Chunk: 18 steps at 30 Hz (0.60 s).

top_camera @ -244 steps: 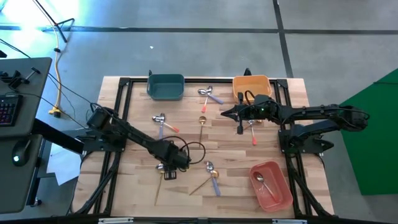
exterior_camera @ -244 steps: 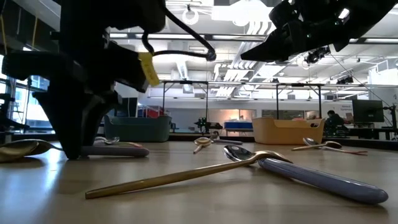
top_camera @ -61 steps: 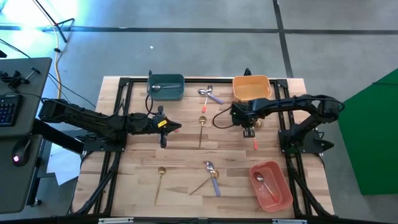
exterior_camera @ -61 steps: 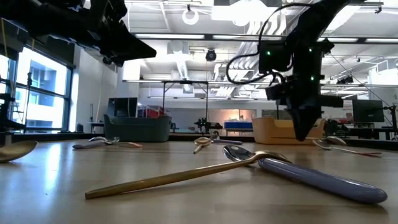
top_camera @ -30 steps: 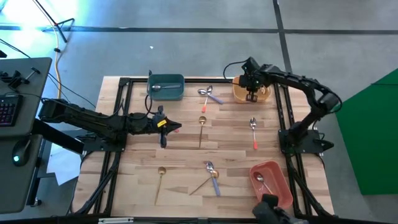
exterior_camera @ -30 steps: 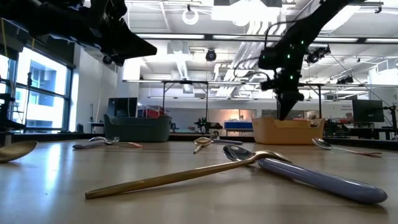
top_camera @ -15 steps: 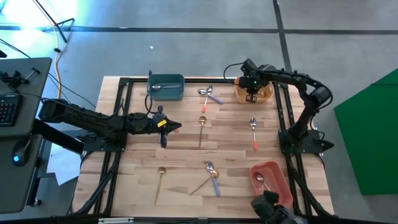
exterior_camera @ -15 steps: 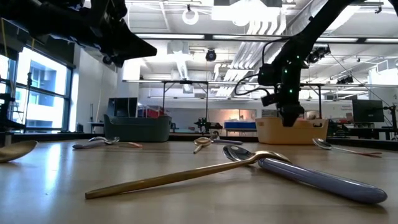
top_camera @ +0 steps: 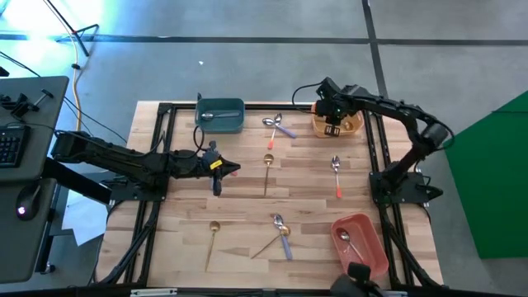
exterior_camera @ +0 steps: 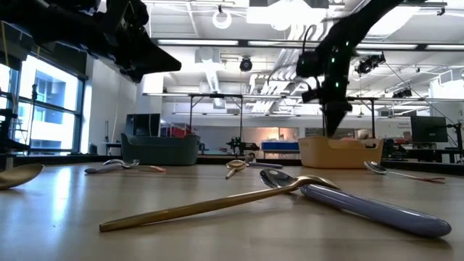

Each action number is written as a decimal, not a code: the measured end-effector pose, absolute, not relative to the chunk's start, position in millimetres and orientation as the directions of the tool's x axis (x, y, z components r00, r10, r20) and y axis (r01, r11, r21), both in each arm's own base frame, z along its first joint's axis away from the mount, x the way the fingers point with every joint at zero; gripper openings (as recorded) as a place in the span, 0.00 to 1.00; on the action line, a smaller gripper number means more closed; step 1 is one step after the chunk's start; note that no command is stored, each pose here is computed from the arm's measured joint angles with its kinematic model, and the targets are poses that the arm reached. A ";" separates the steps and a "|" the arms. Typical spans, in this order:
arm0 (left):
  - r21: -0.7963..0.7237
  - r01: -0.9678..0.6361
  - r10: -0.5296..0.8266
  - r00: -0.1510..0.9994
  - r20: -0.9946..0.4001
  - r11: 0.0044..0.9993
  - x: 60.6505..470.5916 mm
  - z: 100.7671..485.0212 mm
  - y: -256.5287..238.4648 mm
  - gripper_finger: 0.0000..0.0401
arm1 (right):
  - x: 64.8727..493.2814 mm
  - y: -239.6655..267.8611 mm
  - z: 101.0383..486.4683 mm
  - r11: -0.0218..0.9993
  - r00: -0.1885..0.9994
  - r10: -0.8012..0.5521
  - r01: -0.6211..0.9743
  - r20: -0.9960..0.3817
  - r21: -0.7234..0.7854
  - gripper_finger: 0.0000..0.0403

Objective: Sort silverware by color (type)
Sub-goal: Put the bottom left orange spoon into the orange bin

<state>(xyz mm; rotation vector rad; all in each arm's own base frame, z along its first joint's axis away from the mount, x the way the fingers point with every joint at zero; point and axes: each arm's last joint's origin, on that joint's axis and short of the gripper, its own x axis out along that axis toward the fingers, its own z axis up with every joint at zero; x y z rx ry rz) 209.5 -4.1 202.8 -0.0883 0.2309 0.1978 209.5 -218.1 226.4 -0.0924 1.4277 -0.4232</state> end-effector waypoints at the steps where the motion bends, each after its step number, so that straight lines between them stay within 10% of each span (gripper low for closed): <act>1: -0.067 -0.208 0.187 0.953 -0.237 0.976 209.4 202.6 -3.4 0.03 | 209.4 -213.6 234.3 0.924 0.128 -0.338 0.234 -0.933 -0.303 0.12; 18: 0.007 -0.109 0.096 0.844 -0.528 0.994 211.8 211.3 5.6 0.00 | 161.1 -103.3 251.0 0.907 0.836 -0.420 0.399 -0.354 -0.133 0.00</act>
